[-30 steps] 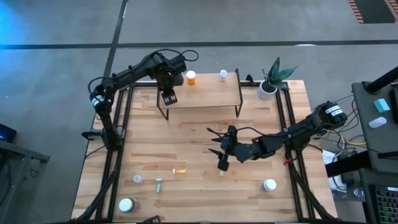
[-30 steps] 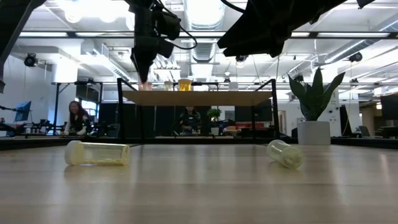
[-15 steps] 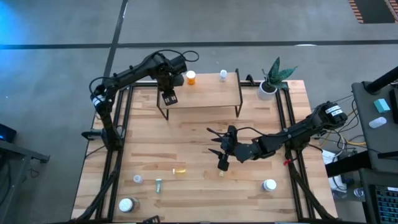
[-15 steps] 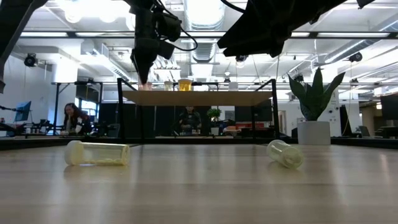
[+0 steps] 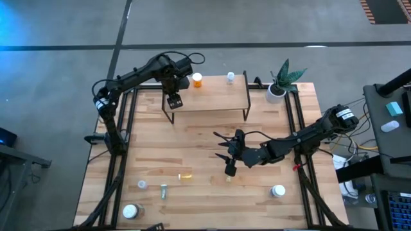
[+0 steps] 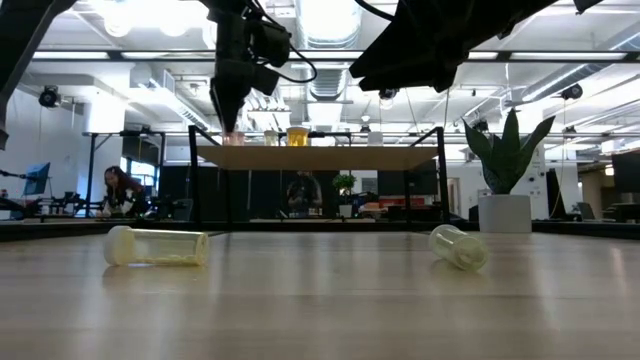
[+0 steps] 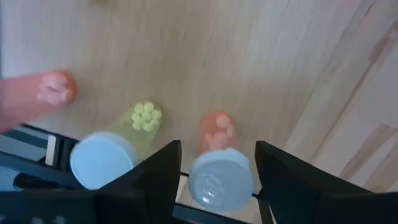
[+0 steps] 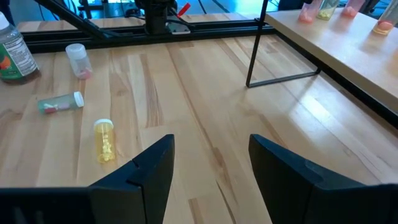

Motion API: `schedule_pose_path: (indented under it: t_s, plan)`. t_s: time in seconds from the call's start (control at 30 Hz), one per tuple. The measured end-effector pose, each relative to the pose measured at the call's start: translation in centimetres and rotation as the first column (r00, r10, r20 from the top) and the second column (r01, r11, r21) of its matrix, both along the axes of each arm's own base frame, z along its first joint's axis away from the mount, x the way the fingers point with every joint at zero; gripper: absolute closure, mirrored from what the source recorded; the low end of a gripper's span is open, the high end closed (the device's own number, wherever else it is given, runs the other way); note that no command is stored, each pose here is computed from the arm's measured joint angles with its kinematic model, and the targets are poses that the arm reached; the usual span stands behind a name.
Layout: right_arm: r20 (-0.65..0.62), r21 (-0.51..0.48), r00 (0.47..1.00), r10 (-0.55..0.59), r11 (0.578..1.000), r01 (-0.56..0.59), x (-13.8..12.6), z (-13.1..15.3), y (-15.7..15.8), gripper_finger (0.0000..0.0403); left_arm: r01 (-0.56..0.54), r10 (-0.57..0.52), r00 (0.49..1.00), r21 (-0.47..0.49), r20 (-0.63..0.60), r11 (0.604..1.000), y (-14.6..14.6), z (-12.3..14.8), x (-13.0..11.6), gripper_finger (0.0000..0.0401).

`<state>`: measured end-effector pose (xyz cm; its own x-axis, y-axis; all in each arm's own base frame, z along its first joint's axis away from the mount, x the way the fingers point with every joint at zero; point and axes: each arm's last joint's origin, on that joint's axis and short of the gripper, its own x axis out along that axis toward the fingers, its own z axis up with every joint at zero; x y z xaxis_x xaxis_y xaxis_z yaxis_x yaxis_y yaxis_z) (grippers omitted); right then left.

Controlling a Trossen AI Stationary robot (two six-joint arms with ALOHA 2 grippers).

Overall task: Pick and place medicine bottles onto shelf by color
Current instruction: Put the left yellow pill bottle on the shelf

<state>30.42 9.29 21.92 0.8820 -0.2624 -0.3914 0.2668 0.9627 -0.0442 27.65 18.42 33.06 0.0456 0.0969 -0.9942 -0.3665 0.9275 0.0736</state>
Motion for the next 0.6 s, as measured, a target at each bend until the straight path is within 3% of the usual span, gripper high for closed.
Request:
schedule_pose_path:
  t_s: [0.6]
  plan:
    - [0.000, 0.001, 1.000, 0.000, 1.000, 0.000, 0.0, 0.0, 0.0, 0.0204, -0.019, 0.018, 0.999, 0.029, 0.045, 0.999, -0.7, 1.8, -1.0, 0.0208]
